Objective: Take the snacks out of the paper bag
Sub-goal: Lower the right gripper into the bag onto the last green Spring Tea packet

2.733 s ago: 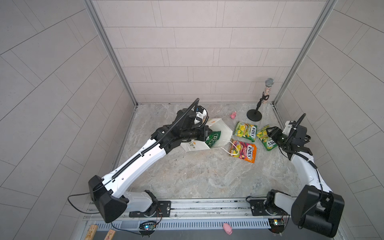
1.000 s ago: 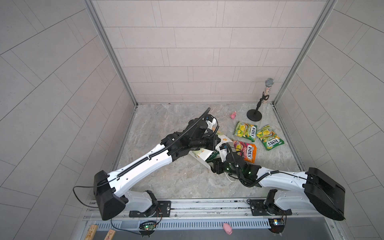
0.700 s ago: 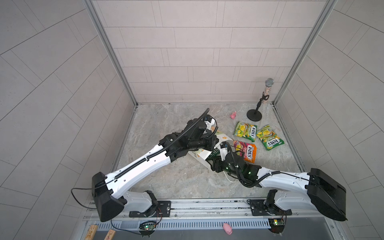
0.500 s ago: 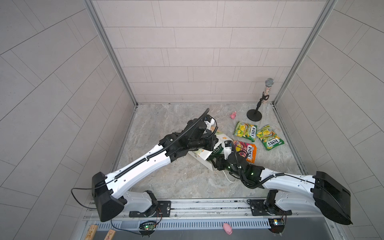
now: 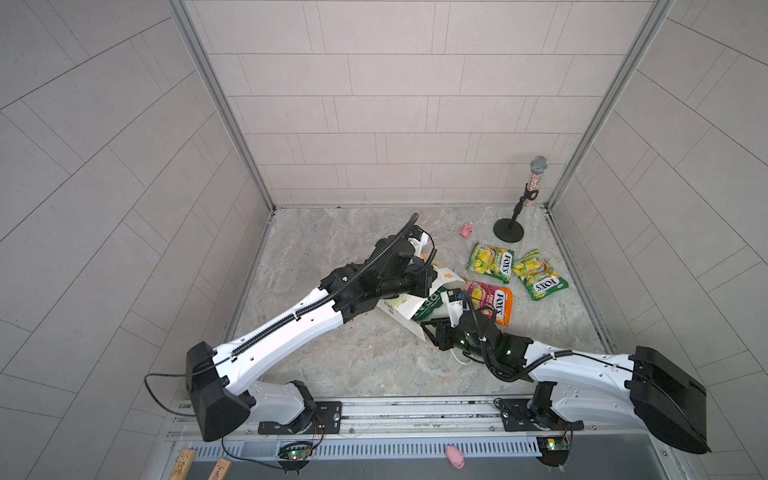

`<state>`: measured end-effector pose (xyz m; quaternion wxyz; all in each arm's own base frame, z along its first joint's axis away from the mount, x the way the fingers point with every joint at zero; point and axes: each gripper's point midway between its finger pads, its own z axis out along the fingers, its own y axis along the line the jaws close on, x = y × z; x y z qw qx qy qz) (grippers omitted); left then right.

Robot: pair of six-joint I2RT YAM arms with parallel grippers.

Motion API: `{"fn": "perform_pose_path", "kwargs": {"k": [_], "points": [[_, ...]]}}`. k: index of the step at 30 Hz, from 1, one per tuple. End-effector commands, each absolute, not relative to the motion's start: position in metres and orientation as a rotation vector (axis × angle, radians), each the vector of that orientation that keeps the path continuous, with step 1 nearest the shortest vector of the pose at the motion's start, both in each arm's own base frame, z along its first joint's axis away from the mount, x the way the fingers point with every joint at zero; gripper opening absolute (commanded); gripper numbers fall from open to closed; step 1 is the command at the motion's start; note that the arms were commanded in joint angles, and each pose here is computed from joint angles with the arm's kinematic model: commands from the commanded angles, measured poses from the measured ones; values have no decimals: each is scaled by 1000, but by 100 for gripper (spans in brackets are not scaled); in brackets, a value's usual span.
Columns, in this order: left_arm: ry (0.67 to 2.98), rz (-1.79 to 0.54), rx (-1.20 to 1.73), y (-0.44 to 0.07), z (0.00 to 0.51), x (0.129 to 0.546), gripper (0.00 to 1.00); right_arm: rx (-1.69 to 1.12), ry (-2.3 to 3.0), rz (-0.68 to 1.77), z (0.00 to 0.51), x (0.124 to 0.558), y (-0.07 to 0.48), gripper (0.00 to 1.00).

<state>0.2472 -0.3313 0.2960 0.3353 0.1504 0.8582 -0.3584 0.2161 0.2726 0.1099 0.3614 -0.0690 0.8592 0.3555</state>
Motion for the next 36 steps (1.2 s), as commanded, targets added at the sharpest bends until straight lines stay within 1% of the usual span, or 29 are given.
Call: {"fn": "perform_pose_path", "kwargs": {"k": [1, 5, 15, 23, 29, 32, 33, 36], "points": [[2191, -972, 393, -340, 313, 250, 0, -259, 2207, 932, 114, 216, 286, 44], [2196, -981, 396, -341, 311, 249, 0, -248, 2215, 925, 113, 223, 294, 45], [2186, -985, 397, -339, 311, 247, 0, 69, 2095, 846, 122, 271, 276, 45], [2186, -990, 401, -340, 312, 247, 0, 301, 2132, 860, 107, 297, 266, 45], [2187, -993, 405, -341, 312, 247, 0, 399, 2195, 792, 100, 309, 256, 47], [2186, -996, 407, -342, 312, 248, 0, 440, 2245, 752, 87, 311, 247, 47], [2186, -994, 406, -342, 312, 248, 0, 458, 2233, 769, 95, 318, 251, 47], [2183, -1000, 406, -343, 314, 248, 0, 488, 2262, 760, 89, 323, 249, 47]]}}
